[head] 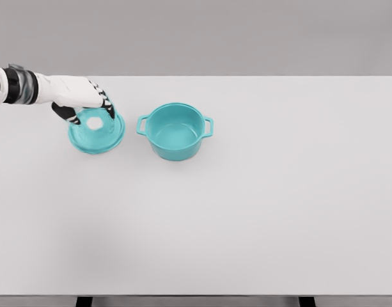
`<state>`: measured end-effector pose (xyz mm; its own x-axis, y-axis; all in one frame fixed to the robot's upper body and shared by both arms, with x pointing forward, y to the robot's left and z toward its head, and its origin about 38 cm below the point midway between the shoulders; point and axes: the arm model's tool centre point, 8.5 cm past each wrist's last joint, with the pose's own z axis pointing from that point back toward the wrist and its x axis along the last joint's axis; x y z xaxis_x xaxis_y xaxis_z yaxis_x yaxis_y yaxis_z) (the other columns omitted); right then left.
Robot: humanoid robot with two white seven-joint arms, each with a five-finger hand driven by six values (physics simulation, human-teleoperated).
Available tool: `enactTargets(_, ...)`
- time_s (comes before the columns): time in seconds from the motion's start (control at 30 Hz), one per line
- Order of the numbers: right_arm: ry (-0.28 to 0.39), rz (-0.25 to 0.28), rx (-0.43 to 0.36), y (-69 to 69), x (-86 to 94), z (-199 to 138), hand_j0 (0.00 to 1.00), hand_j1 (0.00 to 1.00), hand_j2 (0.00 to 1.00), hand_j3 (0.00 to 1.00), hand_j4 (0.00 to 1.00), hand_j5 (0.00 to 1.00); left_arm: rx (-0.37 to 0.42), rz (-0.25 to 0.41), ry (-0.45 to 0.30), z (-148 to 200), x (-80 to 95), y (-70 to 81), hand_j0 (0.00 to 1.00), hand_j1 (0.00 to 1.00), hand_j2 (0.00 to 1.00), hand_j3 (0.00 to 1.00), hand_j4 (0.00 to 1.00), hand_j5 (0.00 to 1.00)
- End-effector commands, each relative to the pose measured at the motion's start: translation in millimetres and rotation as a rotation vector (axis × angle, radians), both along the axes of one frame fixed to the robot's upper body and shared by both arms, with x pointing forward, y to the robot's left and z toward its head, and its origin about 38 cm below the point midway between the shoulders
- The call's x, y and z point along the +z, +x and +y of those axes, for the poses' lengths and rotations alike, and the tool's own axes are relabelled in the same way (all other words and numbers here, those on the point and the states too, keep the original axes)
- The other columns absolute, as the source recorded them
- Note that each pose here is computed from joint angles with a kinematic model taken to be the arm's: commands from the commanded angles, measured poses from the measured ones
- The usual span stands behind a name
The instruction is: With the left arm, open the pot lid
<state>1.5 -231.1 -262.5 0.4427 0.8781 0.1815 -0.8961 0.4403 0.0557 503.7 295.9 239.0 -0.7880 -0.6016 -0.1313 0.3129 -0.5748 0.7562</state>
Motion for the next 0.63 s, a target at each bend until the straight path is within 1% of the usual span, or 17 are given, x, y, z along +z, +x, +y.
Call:
enactTargets(0.0, 0.0, 0.0, 0.0, 0.0, 0.0, -0.1, 1.0, 1.0, 1.0, 1.0, 1.0, 1.0, 0.004, -0.001, -0.004, 0.9, 0.7, 0.2, 1.0, 1.0, 1.0, 1.0, 1.0, 1.0)
enactTargets(0.13, 0.0, 0.0, 0.0, 0.0, 0.0, -0.1, 1.0, 1.0, 1.0, 1.0, 1.0, 1.0, 0.01, -0.001, -0.009, 4.0, 2.3, -0.5, 1.0, 1.0, 1.0, 1.0, 1.0, 1.0)
enactTargets(0.17, 0.0, 0.0, 0.0, 0.0, 0.0, -0.1, 1.0, 1.0, 1.0, 1.0, 1.0, 1.0, 0.063, 0.018, -0.015, 34.4, 3.1, -9.2, 1.0, 1.0, 1.0, 1.0, 1.0, 1.0)
enactTargets(0.2, 0.0, 0.0, 0.0, 0.0, 0.0, -0.1, 1.0, 1.0, 1.0, 1.0, 1.0, 1.0, 0.093, 0.036, -0.045, 49.5, 3.4, -15.5, 1.0, 1.0, 1.0, 1.0, 1.0, 1.0)
enactTargets(0.27, 0.0, 0.0, 0.0, 0.0, 0.0, -0.1, 1.0, 1.0, 1.0, 1.0, 1.0, 1.0, 0.166, 0.053, -0.173, 77.5, 18.6, -22.7, 1.0, 1.0, 1.0, 1.0, 1.0, 1.0)
enactTargets(0.3, 0.0, 0.0, 0.0, 0.0, 0.0, -0.1, 1.0, 1.0, 1.0, 1.0, 1.0, 1.0, 0.231, 0.052, -0.202, 108.0, 25.4, -33.5, 1.0, 1.0, 1.0, 1.0, 1.0, 1.0)
enactTargets(0.33, 0.0, 0.0, 0.0, 0.0, 0.0, -0.1, 1.0, 1.0, 1.0, 1.0, 1.0, 1.0, 0.258, 0.056, -0.213, 120.1, 25.2, -38.8, 1.0, 1.0, 1.0, 1.0, 1.0, 1.0)
enactTargets(0.4, 0.0, 0.0, 0.0, 0.0, 0.0, -0.1, 1.0, 1.0, 1.0, 1.0, 1.0, 1.0, 0.291, 0.066, -0.236, 129.6, 22.5, -38.9, 1.0, 1.0, 1.0, 1.0, 1.0, 1.0)
enactTargets(0.47, 0.0, 0.0, 0.0, 0.0, 0.0, -0.1, 1.0, 1.0, 1.0, 1.0, 1.0, 1.0, 0.299, 0.069, -0.248, 131.4, 22.6, -38.7, 1.0, 1.0, 1.0, 1.0, 1.0, 1.0)
enactTargets(0.6, 0.0, 0.0, 0.0, 0.0, 0.0, -0.1, 1.0, 1.0, 1.0, 1.0, 1.0, 1.0, 0.305, 0.071, -0.246, 133.5, 21.3, -38.7, 1.0, 1.0, 1.0, 1.0, 1.0, 1.0)
